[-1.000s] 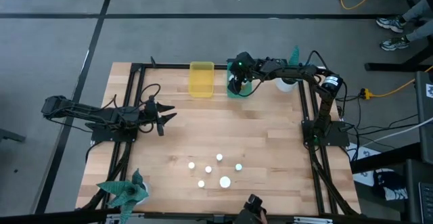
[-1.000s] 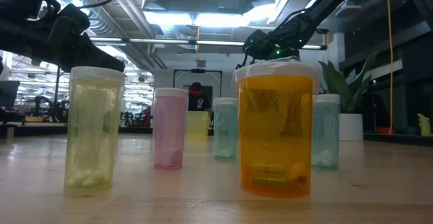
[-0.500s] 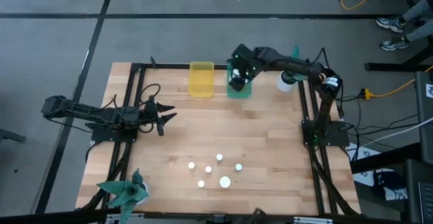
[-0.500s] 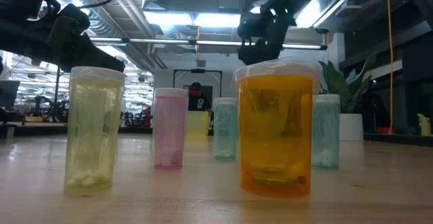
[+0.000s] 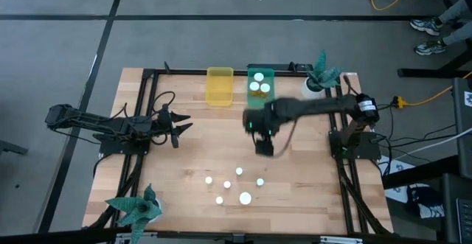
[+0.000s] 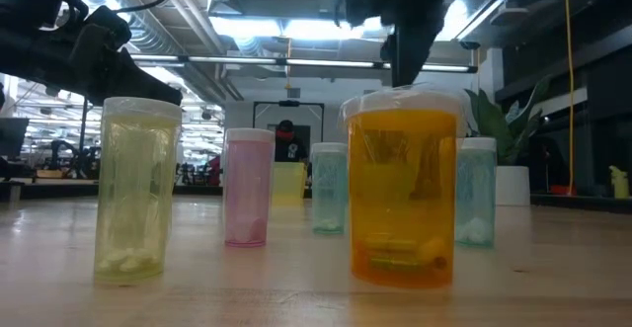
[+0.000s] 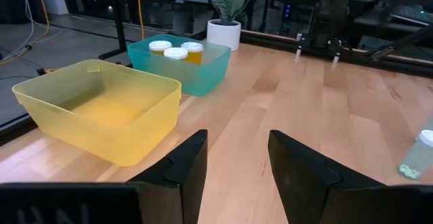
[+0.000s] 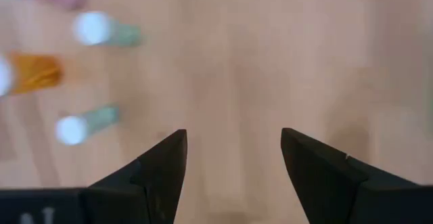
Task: Pick and place medicine bottles into bin by pill shape (circle, oval)
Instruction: Put the orange capsule bottle into the green bin
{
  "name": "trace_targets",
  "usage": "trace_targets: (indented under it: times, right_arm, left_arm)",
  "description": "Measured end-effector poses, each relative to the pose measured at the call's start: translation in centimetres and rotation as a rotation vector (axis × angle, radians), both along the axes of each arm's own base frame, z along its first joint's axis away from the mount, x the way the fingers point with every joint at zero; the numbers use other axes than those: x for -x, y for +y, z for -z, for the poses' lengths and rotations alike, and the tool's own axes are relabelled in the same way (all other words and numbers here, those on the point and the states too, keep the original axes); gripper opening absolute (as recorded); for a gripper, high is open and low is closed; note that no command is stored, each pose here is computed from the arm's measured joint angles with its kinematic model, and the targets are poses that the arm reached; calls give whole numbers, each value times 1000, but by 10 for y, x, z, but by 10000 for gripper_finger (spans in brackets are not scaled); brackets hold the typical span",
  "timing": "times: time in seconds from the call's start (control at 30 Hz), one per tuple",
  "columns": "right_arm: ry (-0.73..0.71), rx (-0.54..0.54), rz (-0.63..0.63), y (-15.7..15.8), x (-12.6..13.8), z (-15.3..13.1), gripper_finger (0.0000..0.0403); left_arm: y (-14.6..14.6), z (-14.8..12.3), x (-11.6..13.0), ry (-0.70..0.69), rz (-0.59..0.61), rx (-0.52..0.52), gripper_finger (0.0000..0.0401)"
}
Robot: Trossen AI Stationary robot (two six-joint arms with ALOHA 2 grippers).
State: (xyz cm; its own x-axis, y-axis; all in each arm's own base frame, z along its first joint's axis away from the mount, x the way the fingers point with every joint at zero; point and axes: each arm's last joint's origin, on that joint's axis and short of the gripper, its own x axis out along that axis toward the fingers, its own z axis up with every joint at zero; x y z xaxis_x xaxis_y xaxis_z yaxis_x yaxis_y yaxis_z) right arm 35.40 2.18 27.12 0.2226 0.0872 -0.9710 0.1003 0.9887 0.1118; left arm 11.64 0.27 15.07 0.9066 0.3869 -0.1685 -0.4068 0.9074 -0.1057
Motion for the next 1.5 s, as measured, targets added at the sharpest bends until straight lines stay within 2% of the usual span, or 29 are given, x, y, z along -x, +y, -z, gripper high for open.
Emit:
trace_targets:
  times: [0.17, 0.3, 0.4, 0.57, 0.77, 1.07, 1.3, 1.5]
  right_arm:
    - [-128, -7, -231, 72, -2, -1, 241]
    - [-252, -24, -386, 117, 1, -6, 241]
    - [-329, -36, -474, 141, 5, -9, 241]
    - [-378, -57, -535, 167, 13, -11, 241]
    - [-326, 35, -503, 182, 9, 15, 241]
    - [-274, 41, -476, 186, 3, 34, 241]
    - [-225, 14, -367, 189, -2, 50, 241]
    - [-246, 22, -388, 190, -5, 52, 241]
  left_arm:
    - [0, 0, 0, 0, 0, 1, 150]
    - [0, 0, 0, -4, -1, 8, 150]
    - [0, 0, 0, -4, -2, 8, 150]
    - [0, 0, 0, -6, -1, 8, 150]
    - [0, -1, 0, -13, -3, 7, 150]
    - [1, -1, 0, 28, -28, -94, 150]
    - [1, -1, 0, 62, -15, -169, 150]
    - [1, -1, 0, 75, -10, -195, 150]
